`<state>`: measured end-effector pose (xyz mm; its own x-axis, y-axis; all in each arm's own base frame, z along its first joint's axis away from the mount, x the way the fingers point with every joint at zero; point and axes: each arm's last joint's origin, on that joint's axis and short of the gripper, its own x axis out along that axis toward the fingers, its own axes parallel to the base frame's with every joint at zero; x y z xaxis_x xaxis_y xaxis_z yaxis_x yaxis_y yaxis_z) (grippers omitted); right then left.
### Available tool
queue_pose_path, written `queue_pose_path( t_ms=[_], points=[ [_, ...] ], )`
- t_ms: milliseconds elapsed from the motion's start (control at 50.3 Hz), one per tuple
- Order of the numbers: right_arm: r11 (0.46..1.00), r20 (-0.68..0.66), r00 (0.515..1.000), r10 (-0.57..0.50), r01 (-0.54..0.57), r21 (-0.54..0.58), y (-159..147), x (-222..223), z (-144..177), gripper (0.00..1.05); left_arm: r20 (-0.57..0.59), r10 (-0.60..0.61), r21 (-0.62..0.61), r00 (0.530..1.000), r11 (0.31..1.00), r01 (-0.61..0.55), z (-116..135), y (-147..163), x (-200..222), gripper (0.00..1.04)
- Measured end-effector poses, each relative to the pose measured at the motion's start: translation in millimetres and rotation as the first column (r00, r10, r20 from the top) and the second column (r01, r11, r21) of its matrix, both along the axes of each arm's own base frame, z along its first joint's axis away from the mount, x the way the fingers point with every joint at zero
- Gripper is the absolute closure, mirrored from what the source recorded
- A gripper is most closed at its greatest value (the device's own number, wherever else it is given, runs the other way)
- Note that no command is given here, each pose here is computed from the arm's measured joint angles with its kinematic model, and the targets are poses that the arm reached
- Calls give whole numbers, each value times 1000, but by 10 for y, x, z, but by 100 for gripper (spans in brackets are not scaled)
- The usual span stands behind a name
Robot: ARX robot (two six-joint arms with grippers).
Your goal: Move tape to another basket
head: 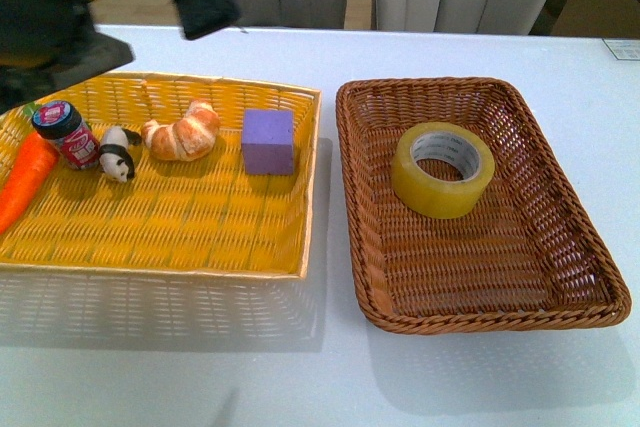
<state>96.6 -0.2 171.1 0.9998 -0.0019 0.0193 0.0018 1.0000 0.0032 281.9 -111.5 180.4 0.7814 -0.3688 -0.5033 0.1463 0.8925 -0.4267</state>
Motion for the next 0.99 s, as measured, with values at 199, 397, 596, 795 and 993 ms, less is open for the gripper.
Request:
queue_pose_path(
  t_ms=[199,397,596,795,993],
  points=[
    [1000,0,1000,2,-2,0,1,0,0,9,435,201,136,878,949,-285,8,324,-383,30],
    [1000,0,1000,0,0,0,0,0,0,9,599,161,223,785,907,-357,12,667,-762,69],
    [1000,0,1000,0,0,0,0,0,0,9,596,149,247,789,901,-357,-55,836,-993,104],
    [1000,0,1000,0,0,0,0,0,0,9,599,152,251,786,897,-365,-162,936,-1155,103],
    [1000,0,1000,0,0,0,0,0,0,9,597,137,253,791,903,-348,-166,1017,-1297,103]
  ],
)
